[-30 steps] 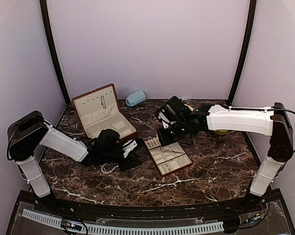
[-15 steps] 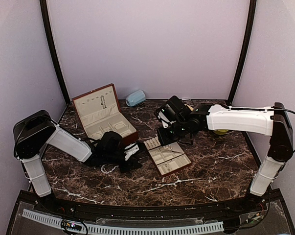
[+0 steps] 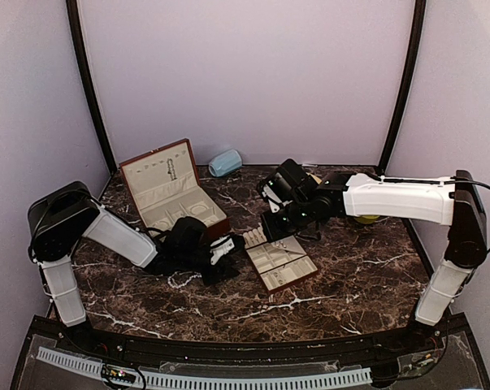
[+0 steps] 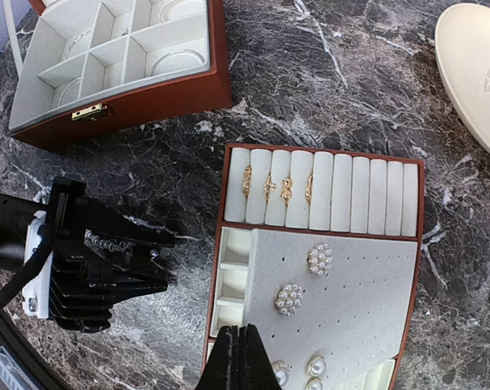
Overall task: Organize the mixed jewelry
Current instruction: Pick up the earring from the center of the board.
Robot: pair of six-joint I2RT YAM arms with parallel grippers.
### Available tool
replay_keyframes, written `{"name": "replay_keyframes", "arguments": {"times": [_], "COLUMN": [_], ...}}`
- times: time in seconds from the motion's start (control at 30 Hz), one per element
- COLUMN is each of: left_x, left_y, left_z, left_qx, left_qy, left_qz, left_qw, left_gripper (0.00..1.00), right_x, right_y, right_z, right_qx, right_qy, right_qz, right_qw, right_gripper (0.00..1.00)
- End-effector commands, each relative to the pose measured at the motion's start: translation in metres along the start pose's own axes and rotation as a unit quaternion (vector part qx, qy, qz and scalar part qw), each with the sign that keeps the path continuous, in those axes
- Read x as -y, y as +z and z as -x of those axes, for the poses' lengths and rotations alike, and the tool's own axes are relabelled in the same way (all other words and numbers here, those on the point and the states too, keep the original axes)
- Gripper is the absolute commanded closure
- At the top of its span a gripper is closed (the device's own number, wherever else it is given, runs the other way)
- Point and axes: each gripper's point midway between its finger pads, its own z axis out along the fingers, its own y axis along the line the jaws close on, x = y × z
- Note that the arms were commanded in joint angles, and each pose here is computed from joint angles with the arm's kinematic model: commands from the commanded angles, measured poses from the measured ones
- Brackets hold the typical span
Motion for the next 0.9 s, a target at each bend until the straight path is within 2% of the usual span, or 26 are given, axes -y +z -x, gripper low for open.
{"name": "replay_keyframes", "arguments": {"times": [0.0, 0.47, 0.87], "left_x": [0.012, 0.03, 0.016], "left_y": [-0.003, -0.02, -0.014], "left_z": [-0.003, -0.009, -0.013], "left_qx": [-0.007, -0.01, -0.022], "left_qy": [-0.006, -0.021, -0.009], "left_qz": [-0.032, -0.049, -0.013], "left_qw": [0.999, 0.999, 1.0], "left_gripper": [0.63, 0.68, 0.81], "right_x": [-0.013, -0.014, -0.015], "right_y": [-0.004, -0.005, -0.004], "right_z": [0.013, 0.015, 0.018], "right_qx": [0.022, 0.023, 0.025], "right_qy": [-0.006, -0.007, -0.008], "right_qz": [0.019, 0.019, 0.02], "right_qw": [1.0, 1.0, 0.999], "right_gripper": [1.0, 1.0, 1.0]}}
